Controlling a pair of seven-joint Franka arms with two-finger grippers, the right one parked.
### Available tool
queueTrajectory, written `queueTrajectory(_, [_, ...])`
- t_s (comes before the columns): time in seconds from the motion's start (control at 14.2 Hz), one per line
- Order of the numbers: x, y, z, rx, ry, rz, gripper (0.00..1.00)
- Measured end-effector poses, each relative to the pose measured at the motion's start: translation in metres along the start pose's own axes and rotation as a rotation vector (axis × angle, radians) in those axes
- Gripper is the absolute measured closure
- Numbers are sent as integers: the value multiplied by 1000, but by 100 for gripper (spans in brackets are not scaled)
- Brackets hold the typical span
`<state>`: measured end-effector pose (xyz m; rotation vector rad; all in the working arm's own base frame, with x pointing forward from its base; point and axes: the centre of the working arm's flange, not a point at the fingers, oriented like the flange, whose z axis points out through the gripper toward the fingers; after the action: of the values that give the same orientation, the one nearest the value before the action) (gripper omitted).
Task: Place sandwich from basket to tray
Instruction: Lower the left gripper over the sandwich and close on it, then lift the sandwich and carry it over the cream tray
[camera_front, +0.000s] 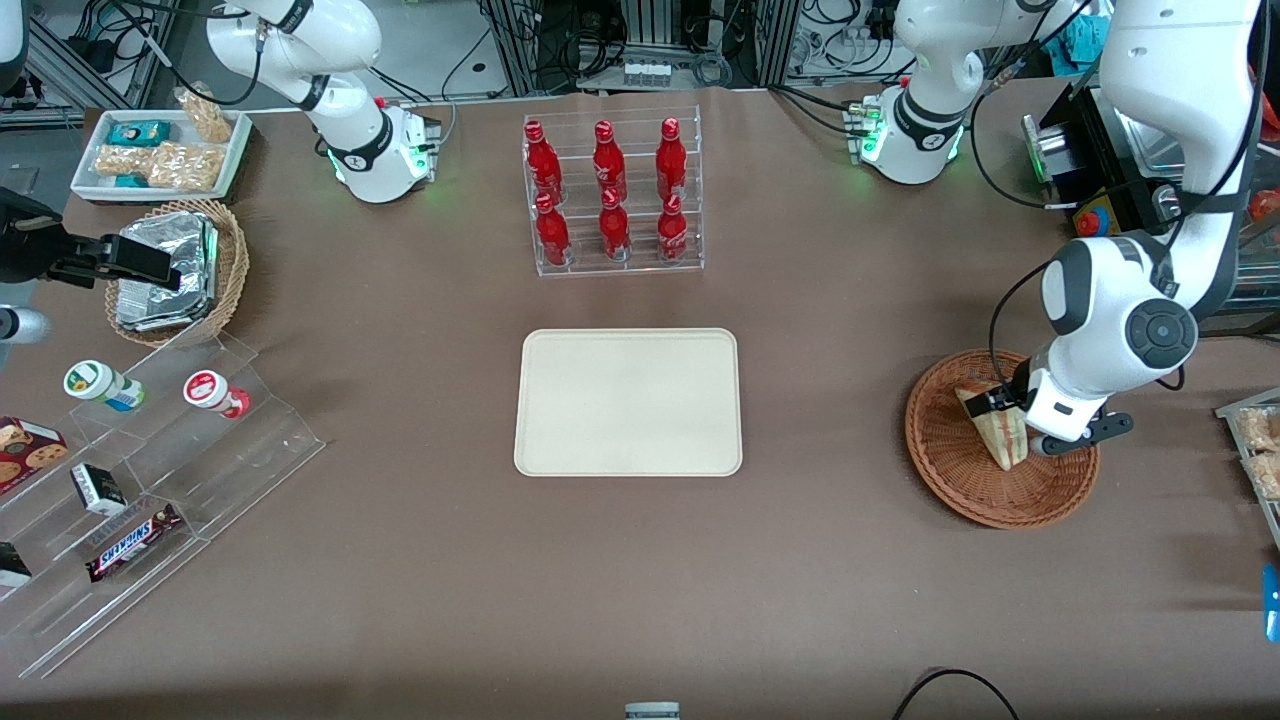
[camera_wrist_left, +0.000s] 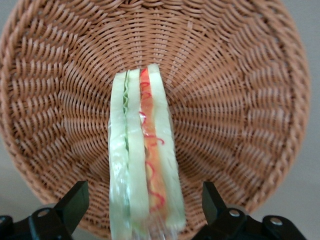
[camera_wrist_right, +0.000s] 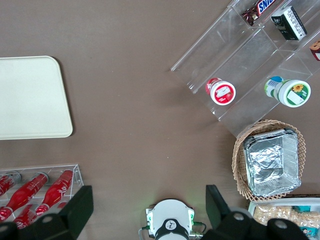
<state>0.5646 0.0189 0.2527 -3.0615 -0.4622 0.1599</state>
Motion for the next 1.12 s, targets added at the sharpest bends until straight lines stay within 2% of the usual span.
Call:
queueTrajectory(0.14, [1,-2,9,0,-9,-4,17])
queueTrajectory(0.21, [1,-3,10,0,-10,-7,30])
queueTrajectory(0.42, [3,-6,9,-1,-8,-12,58])
queueTrajectory(0.63, [6,-1,-6,8,-31,-1,79])
queueTrajectory(0.77, [2,22,-36,23,-52,45,81])
queueTrajectory(0.98, [-34,106,-94,39,-26,197,81])
queueTrajectory(1.12, [-74,174,-114,54,-26,311,81])
